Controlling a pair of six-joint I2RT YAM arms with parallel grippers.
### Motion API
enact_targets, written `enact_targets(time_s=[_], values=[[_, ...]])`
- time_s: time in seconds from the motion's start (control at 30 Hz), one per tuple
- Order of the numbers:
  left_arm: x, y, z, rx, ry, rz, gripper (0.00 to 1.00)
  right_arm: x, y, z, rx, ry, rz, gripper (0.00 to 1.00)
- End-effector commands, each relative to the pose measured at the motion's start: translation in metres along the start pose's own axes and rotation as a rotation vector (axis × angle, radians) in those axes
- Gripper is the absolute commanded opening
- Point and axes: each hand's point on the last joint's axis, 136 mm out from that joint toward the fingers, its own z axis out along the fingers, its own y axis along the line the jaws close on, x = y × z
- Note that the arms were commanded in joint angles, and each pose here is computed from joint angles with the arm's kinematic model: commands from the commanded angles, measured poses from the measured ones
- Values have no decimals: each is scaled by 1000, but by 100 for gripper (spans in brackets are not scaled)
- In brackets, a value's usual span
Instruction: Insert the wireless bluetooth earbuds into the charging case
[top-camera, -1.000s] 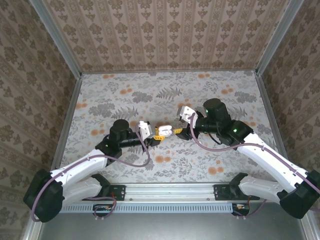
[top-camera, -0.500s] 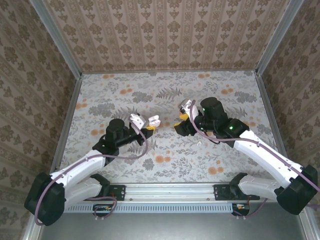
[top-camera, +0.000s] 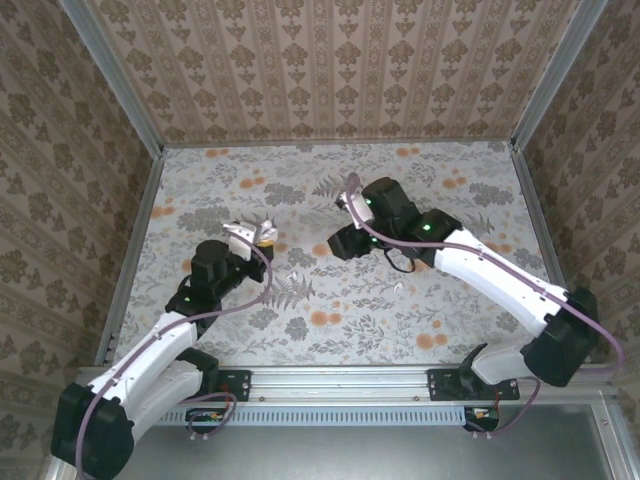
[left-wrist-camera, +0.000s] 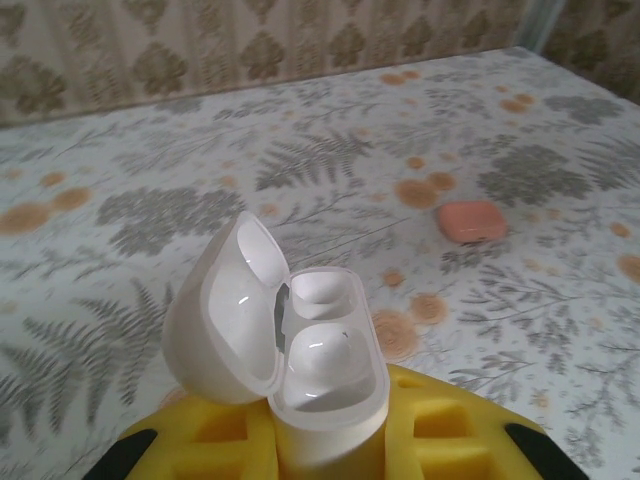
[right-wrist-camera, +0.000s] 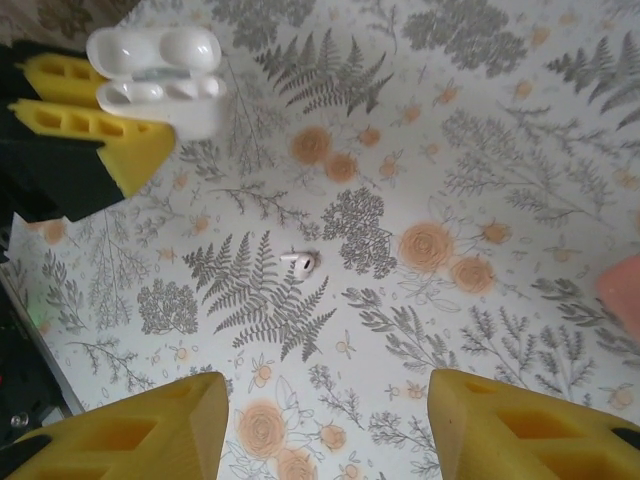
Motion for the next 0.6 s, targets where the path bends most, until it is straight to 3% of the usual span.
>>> enact_targets(time_s=[0.0, 0.57], values=[[14, 25, -6, -102, 39, -86, 7, 14, 0, 16, 48, 122, 53, 56], [22, 66, -21, -248, 59, -169, 7, 37, 8, 136, 130, 347, 461, 49]])
